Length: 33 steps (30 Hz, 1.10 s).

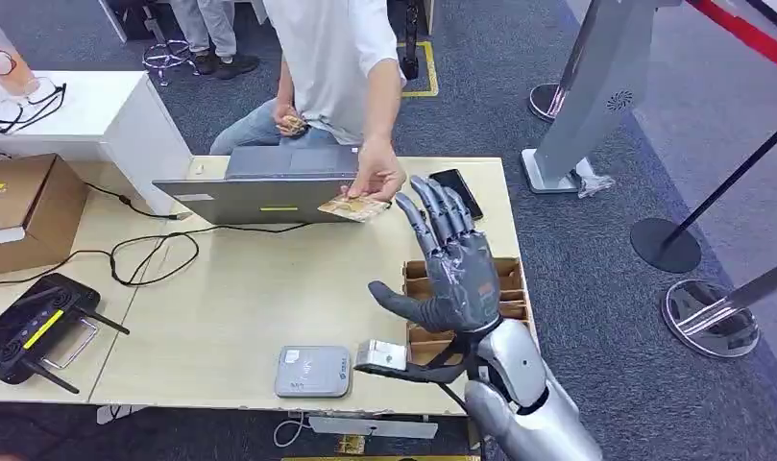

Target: Pass the card to the sensor for recognition and then transmit it.

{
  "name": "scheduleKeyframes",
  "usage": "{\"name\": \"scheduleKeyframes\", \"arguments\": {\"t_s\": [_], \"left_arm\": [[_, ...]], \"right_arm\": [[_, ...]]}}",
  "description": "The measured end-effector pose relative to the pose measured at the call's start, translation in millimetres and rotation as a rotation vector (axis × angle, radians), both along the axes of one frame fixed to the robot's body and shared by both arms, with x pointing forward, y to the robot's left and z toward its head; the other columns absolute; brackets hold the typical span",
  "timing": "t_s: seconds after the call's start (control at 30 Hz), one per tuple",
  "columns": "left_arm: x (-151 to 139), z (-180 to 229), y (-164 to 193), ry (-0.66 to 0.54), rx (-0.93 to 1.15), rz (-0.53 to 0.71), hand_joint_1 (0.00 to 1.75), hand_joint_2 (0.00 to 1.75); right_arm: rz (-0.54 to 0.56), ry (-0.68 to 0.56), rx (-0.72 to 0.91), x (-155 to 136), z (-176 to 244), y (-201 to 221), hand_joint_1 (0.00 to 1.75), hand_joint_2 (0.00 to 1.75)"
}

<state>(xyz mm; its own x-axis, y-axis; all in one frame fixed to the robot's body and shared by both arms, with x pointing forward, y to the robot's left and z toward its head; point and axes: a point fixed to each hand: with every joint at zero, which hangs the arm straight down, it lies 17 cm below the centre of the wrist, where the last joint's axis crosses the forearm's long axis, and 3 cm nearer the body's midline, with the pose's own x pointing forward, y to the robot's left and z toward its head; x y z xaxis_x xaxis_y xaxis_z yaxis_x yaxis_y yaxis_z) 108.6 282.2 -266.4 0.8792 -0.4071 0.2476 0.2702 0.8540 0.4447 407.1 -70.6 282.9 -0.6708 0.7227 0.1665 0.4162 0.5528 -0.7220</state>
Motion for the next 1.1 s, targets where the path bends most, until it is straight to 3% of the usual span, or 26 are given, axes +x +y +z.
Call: {"name": "scheduleKeyframes", "arguments": {"t_s": [0.27, 0.93, 0.97, 1.03, 1.07, 1.1], "left_arm": [[1.4, 0.3, -1.5, -0.001, -0.002, -0.001, 0.00, 0.00], [1.1, 0.2, -2.9, 0.000, -0.006, 0.006, 0.00, 0.00], [1.1, 0.2, -2.9, 0.000, -0.006, 0.006, 0.00, 0.00], [1.0, 0.1, -2.9, 0.000, -0.007, 0.007, 0.00, 0.00], [1.0, 0.1, -3.0, 0.000, -0.007, 0.007, 0.00, 0.00], [1.0, 0.1, -3.1, 0.000, -0.008, 0.007, 0.00, 0.00]], "right_arm": [[-0.090, -0.068, -0.160, 20.5, -3.0, 14.5, 0.00, 1.75], [-0.092, -0.051, -0.215, 39.7, -12.0, 34.3, 0.00, 1.75], [-0.092, -0.049, -0.217, 40.1, -12.9, 34.4, 0.09, 1.75], [-0.092, -0.046, -0.220, 40.7, -14.2, 34.6, 1.55, 1.75], [-0.092, -0.045, -0.220, 41.1, -14.7, 35.2, 1.73, 1.75], [-0.091, -0.043, -0.220, 41.9, -14.9, 35.6, 1.75, 1.75]]}}
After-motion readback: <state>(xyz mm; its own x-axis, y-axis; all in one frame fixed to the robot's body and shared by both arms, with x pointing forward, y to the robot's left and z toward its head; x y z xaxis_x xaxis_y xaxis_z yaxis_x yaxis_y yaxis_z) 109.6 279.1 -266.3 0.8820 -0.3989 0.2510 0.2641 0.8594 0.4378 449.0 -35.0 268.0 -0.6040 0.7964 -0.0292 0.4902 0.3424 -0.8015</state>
